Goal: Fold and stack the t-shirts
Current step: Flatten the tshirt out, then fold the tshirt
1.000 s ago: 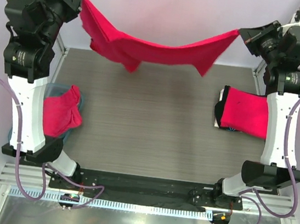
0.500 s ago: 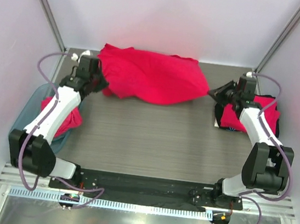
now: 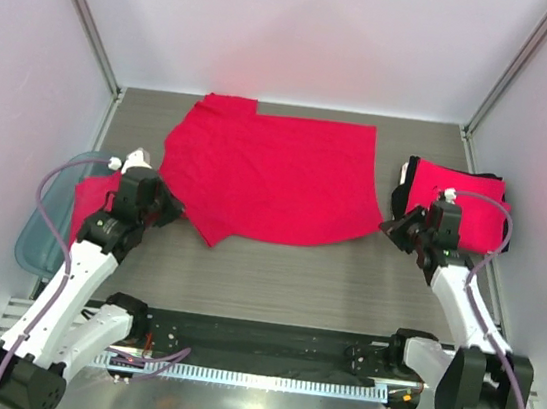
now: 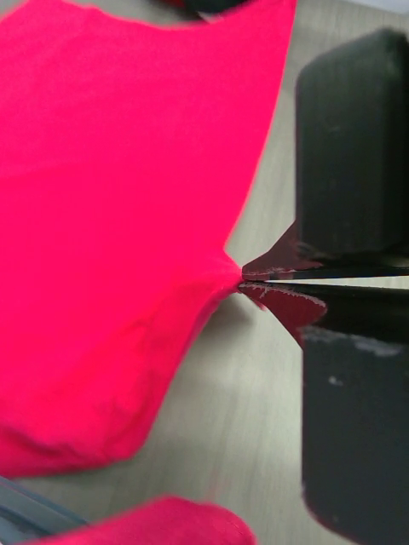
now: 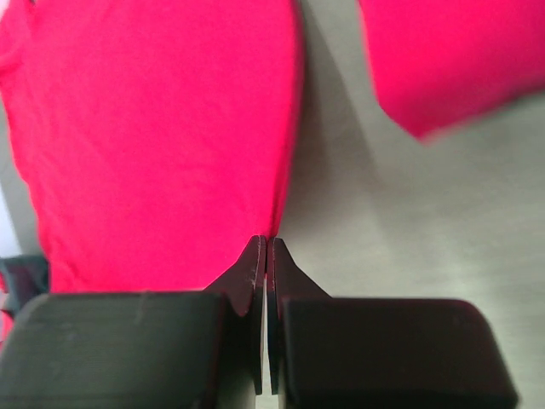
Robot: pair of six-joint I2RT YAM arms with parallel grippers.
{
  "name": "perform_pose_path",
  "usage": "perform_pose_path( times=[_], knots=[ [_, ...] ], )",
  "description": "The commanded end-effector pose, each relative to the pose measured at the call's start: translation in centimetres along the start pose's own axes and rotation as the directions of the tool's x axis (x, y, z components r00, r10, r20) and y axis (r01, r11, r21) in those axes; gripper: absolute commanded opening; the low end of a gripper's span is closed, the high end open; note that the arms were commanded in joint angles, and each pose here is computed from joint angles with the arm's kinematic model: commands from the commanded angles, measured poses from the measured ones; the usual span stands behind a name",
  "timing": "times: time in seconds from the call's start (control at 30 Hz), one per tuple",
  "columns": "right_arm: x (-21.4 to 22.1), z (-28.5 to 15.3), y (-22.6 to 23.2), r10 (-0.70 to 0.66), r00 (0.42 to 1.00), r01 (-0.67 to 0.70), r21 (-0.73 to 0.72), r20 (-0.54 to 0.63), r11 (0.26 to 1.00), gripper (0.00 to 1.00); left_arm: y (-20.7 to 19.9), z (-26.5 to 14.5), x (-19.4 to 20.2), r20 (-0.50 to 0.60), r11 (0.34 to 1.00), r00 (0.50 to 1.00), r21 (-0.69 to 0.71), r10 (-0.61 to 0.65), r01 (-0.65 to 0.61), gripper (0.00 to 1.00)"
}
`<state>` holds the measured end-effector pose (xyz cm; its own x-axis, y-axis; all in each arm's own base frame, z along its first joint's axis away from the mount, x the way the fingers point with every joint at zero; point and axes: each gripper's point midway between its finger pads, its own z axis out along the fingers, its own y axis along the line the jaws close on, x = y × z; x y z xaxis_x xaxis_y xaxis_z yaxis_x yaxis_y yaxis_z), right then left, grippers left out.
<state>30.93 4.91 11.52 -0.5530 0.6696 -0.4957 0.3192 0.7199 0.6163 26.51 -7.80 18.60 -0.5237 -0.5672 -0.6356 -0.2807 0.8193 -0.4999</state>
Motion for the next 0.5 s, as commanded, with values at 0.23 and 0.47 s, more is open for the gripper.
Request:
perform_pose_path(
  times=[0.23, 0.47],
  knots=[
    [2.2, -4.1, -3.6, -0.075, 0.994, 0.069, 0.081, 0.077, 0.994, 0.01, 2.9, -2.9, 1.2, 0.018, 0.998, 1.0, -0.056, -0.006, 0.007, 0.0],
    [-0.5, -2.5, -3.4, -0.089, 0.994, 0.078, 0.175, 0.059, 0.982, 0.01, 0.8, -1.3, -1.6, 0.025, 0.995, 1.0, -0.097, 0.002, 0.001, 0.0]
  ],
)
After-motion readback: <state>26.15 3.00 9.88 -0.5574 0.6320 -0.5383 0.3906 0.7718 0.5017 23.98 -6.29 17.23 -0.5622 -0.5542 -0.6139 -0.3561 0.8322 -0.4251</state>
